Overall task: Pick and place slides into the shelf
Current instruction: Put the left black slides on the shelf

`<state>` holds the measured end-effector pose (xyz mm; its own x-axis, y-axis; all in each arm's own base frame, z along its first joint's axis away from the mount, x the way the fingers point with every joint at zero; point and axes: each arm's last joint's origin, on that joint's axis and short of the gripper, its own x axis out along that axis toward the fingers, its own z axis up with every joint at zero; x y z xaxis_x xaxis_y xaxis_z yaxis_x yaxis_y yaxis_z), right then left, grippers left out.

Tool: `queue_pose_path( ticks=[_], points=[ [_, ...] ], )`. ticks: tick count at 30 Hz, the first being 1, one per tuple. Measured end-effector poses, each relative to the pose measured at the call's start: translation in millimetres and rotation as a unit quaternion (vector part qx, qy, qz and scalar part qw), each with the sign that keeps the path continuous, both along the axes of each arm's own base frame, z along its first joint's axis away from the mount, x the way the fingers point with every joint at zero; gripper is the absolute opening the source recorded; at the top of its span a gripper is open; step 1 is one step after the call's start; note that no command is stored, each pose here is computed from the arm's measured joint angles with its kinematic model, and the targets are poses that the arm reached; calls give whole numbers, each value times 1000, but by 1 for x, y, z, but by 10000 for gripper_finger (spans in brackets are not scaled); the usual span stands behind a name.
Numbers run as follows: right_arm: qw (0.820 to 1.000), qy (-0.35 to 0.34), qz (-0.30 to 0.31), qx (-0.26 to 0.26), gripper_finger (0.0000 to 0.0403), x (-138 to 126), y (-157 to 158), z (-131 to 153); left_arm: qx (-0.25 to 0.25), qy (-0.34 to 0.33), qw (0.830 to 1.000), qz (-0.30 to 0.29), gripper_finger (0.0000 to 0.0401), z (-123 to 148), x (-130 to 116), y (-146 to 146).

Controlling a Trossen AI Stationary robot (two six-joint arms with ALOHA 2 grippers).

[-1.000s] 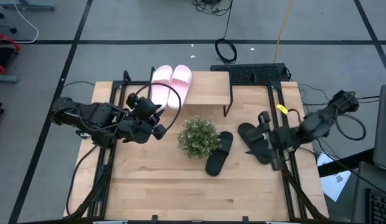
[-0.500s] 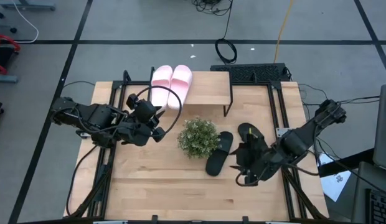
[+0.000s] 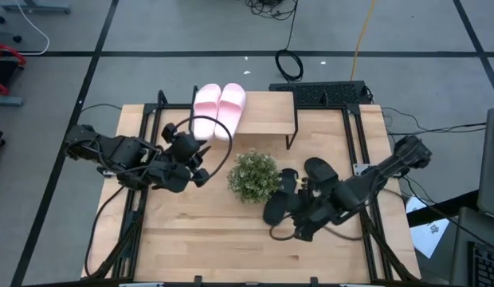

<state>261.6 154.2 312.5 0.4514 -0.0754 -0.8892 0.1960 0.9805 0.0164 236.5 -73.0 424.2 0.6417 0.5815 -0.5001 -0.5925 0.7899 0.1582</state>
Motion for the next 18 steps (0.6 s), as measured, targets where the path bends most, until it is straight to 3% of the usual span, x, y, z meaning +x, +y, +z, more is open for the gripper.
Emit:
queue_pose_path(
  ticks=[9, 18],
  points=[
    [997, 68, -22, -39, 196, 25, 5, -41, 7, 6, 1000, -27, 86, 0, -3, -10],
    [991, 77, -67, -86, 196, 38, 1, -63, 28, 13, 998, -47, 85, 0, -7, -18]
  ],
)
